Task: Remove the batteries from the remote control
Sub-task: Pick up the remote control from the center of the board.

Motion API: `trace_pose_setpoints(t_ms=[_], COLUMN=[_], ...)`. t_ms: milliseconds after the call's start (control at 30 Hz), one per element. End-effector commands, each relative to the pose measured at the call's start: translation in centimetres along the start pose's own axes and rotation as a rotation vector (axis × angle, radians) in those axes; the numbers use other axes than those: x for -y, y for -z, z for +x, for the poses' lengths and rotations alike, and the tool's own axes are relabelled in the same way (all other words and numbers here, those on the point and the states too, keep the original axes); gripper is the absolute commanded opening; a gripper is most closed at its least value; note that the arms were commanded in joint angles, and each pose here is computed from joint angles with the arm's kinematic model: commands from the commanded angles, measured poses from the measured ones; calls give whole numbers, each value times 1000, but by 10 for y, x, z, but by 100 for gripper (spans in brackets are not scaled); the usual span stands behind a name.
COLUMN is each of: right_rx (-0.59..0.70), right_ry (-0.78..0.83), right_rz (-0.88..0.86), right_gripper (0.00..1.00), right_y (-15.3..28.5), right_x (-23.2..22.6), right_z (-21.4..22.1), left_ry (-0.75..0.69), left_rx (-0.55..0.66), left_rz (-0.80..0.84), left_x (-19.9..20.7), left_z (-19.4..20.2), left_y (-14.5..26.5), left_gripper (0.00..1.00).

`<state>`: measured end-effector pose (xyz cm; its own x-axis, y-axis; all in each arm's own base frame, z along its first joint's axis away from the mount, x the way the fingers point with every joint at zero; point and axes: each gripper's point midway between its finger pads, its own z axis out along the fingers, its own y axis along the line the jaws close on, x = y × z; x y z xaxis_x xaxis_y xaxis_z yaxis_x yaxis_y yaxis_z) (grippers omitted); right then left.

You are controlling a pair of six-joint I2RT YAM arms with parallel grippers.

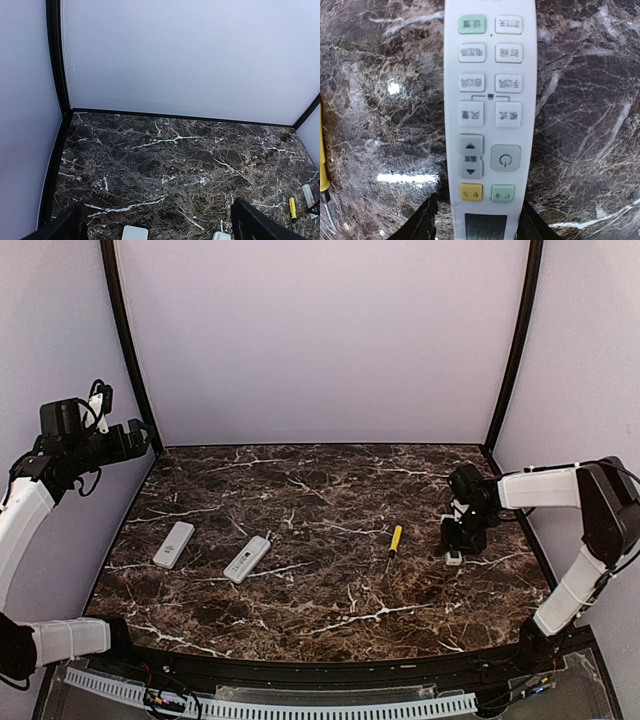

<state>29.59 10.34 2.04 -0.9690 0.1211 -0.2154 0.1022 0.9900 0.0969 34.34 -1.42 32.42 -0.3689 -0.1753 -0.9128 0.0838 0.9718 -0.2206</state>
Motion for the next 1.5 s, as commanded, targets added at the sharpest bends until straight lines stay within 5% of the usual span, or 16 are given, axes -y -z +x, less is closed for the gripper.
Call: trace_pose_setpoints(t_ms=[0, 267, 433, 700, 1000, 1467], right_rx=[8, 53, 168, 298, 189, 27], right_ry=[-25, -66, -53, 177, 578, 866], right_rz=[52, 37, -43, -587, -1034, -1293], right_gripper=[49, 18, 9, 9, 9, 9], right_y=[-2, 2, 38, 146, 221, 275], right_x=[3, 2, -10, -110, -229, -304], right_z=[-4, -8, -26, -25, 29, 88], left_ry=[8, 9, -10, -97, -140, -191], left_rx=[-14, -21, -23, -57, -69, -301], left_rz=[-8, 0, 68, 379, 936, 1169], left_x=[-3, -2, 11, 90, 221, 272], left_z=[5, 8, 11, 25, 41, 94], left_y=[0, -2, -5, -2, 48, 64], left_gripper=[99, 99, 99, 99, 99, 99])
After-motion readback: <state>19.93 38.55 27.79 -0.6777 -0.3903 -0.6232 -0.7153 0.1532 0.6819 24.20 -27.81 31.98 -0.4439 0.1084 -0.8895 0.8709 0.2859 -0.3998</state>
